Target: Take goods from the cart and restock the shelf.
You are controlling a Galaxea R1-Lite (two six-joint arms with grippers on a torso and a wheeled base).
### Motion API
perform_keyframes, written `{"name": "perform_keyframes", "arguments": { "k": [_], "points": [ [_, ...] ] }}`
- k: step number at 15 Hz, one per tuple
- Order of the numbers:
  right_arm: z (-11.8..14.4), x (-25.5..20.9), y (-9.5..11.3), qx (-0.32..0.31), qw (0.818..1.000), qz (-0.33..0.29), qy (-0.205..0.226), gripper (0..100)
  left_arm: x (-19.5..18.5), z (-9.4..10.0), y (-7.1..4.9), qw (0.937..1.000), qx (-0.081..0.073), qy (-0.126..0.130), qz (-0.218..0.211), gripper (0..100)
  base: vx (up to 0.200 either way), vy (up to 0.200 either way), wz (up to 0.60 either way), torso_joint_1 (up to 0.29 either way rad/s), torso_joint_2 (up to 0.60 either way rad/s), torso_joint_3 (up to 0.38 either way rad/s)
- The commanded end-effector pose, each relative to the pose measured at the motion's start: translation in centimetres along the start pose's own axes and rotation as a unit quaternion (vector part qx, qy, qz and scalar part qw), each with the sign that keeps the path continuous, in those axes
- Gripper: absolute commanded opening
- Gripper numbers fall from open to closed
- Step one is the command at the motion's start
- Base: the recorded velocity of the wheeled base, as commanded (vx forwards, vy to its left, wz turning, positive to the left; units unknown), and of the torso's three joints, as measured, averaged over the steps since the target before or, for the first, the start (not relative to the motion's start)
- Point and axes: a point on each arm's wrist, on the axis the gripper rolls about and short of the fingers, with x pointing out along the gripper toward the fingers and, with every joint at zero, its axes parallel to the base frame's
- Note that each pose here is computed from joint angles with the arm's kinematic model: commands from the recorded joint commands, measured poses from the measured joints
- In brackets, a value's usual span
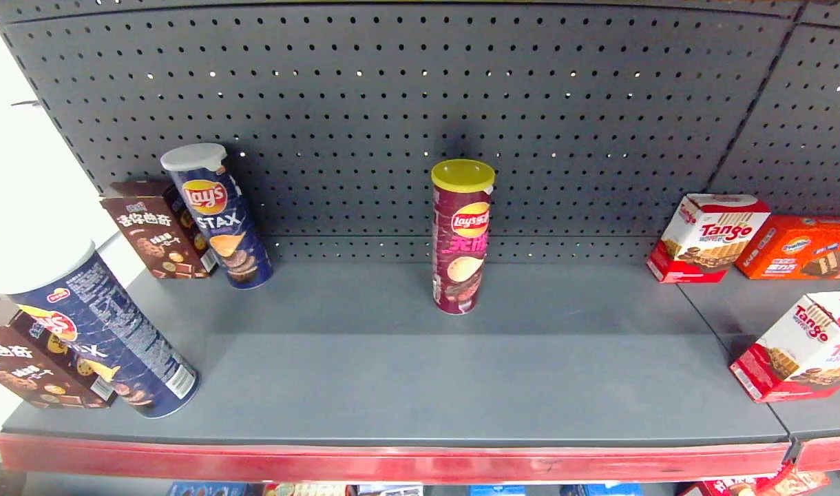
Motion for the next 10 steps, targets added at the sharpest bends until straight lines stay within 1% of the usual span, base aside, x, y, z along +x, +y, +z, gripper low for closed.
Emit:
{"name": "perform_keyframes", "arguments": {
  "k": [1, 4, 10],
  "points": [
    [0.00, 0.00, 0.00, 0.000, 1.000, 0.000, 0.000, 100, 0.01, 0.01, 0.00, 1.0000, -0.001, 0.000, 0.000, 100, 0.000, 0.000, 0.00, 0.000, 0.00, 0.000],
    [0.00, 0.00, -0.01, 0.002, 1.000, -0.001, 0.000, 100, 0.01, 0.01, -0.01, 1.0000, -0.003, 0.000, 0.000, 100, 0.000, 0.000, 0.00, 0.000, 0.00, 0.000],
    [0.00, 0.00, -0.01, 0.000, 1.000, -0.002, 0.000, 100, 0.01, 0.01, -0.01, 1.0000, -0.003, 0.000, 0.000, 100, 0.000, 0.000, 0.60, 0.006, 0.01, 0.002]
  ]
}}
